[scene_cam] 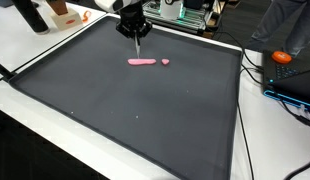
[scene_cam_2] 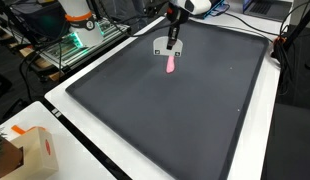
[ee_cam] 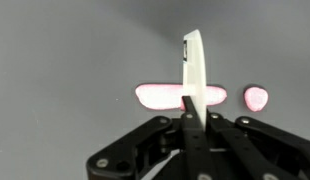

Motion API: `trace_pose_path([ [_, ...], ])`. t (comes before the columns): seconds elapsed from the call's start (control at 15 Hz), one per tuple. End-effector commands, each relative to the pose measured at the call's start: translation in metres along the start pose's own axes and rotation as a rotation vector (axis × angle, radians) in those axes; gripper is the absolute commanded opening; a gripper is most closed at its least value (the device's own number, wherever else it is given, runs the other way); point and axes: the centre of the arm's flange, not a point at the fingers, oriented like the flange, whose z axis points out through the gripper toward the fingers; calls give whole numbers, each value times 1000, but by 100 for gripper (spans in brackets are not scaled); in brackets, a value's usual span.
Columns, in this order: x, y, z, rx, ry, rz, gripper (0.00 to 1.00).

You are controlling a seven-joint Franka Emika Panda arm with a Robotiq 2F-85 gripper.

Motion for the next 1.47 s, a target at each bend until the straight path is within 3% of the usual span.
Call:
trace_pose_path([
  [0.0,-13,8,20,25,14,-8,1],
  [0.33,-11,14,31,-3,62,-39,1],
  [1.4,9,14,51,-29,94,-71,1],
])
